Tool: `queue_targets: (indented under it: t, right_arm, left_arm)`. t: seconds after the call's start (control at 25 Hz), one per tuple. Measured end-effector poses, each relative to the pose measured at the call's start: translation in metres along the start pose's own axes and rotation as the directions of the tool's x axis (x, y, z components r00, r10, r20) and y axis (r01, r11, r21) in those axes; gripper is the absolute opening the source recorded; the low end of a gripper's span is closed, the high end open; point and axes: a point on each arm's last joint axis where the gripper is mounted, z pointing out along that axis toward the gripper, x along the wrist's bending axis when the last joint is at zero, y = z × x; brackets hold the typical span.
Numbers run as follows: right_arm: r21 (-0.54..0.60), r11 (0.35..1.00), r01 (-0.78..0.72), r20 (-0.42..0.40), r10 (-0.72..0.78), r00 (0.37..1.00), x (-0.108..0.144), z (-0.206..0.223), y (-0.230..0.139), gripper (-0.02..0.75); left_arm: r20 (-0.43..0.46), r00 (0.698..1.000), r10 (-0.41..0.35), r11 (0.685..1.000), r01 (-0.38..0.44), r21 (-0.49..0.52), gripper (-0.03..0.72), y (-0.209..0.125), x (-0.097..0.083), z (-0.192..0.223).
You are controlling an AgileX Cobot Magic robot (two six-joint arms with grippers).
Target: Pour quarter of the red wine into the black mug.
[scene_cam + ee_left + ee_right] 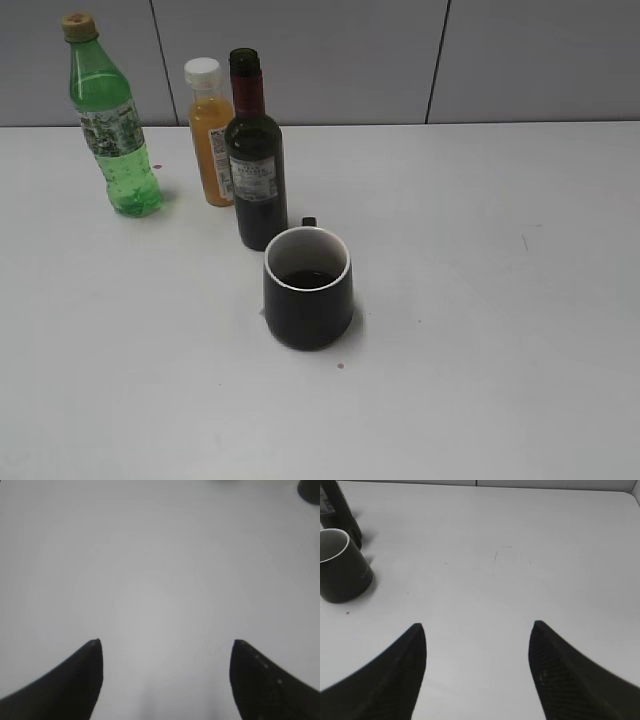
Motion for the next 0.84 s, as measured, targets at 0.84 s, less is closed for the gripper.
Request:
queue_targets:
  t: [0.84]
  right_arm:
    - [0.000, 1.000, 0.000, 0.000, 0.000, 1.000, 0.000, 0.000, 0.000, 0.493]
  left_arm:
    - [-0.024, 1.000, 0.016, 0.942, -0.023, -0.335, 0.589, -0.033, -0.003, -0.042]
